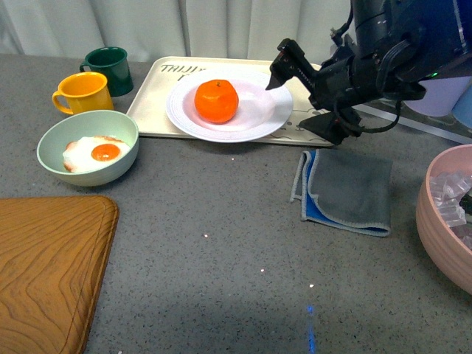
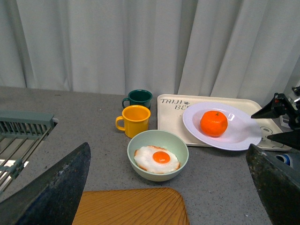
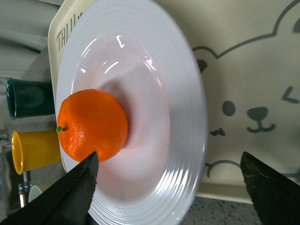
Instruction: Place orange and plate with both arms
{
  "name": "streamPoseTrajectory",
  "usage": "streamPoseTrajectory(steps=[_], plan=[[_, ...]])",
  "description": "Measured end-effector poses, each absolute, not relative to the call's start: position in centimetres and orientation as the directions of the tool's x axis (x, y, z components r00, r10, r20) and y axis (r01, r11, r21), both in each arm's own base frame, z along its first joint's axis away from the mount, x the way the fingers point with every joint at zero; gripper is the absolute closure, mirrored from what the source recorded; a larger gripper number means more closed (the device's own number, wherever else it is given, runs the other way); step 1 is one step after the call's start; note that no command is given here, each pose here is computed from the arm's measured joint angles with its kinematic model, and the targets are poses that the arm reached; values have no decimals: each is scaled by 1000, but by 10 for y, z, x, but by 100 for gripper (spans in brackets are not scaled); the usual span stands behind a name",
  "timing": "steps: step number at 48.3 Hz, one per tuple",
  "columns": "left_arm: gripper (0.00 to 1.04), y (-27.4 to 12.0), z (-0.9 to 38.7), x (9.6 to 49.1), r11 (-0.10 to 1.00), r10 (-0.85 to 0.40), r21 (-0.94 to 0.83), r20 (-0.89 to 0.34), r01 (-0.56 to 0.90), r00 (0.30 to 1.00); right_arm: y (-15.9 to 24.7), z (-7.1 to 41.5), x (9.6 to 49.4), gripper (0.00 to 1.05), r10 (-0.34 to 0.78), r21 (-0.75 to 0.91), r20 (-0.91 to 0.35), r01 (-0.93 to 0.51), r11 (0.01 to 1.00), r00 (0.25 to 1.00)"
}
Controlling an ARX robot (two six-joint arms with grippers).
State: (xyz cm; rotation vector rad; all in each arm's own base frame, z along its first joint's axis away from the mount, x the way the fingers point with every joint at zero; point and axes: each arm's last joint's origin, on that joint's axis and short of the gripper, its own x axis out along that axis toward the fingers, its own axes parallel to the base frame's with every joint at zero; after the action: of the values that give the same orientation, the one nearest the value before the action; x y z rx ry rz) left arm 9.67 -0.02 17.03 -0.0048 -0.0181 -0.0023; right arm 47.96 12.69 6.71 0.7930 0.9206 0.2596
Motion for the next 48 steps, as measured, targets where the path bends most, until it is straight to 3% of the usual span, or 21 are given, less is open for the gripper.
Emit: streamPoseTrajectory(steps=[3, 11, 14, 19, 25, 29, 36, 38, 48], plan=[[7, 0, 170, 97, 1000, -2, -5, 18, 2, 1000, 122, 78, 475, 8, 511, 699, -599, 91, 710, 617], [7, 0, 170, 97, 1000, -2, -4, 18, 2, 1000, 110, 113, 448, 10, 375, 540, -537, -34, 841, 756], [7, 0, 170, 97, 1000, -2, -5, 18, 2, 1000, 104, 118, 434, 19, 205, 355, -374, -65, 932, 905], [7, 0, 170, 97, 1000, -3, -5, 18, 3, 1000, 88, 123, 395, 33, 43, 163, -169, -15, 986, 985], [7, 0, 170, 97, 1000, -2, -5, 18, 2, 1000, 57, 147, 331, 60, 3, 51, 17, -4, 999, 1000], [7, 0, 170, 97, 1000, -3, -4, 18, 3, 1000, 43, 150, 303, 78, -4, 23, 12, 4, 1000, 1000], [7, 0, 170, 97, 1000, -3, -4, 17, 3, 1000, 33, 145, 273, 100, -1, 6, -24, 1, 1000, 1000], [7, 0, 170, 97, 1000, -3, -5, 17, 3, 1000, 31, 146, 267, 104, 0, 4, -24, 0, 1000, 1000], [7, 0, 170, 97, 1000, -2, -5, 17, 2, 1000, 18, 160, 228, 104, 1, 2, -17, -1, 1000, 1000]])
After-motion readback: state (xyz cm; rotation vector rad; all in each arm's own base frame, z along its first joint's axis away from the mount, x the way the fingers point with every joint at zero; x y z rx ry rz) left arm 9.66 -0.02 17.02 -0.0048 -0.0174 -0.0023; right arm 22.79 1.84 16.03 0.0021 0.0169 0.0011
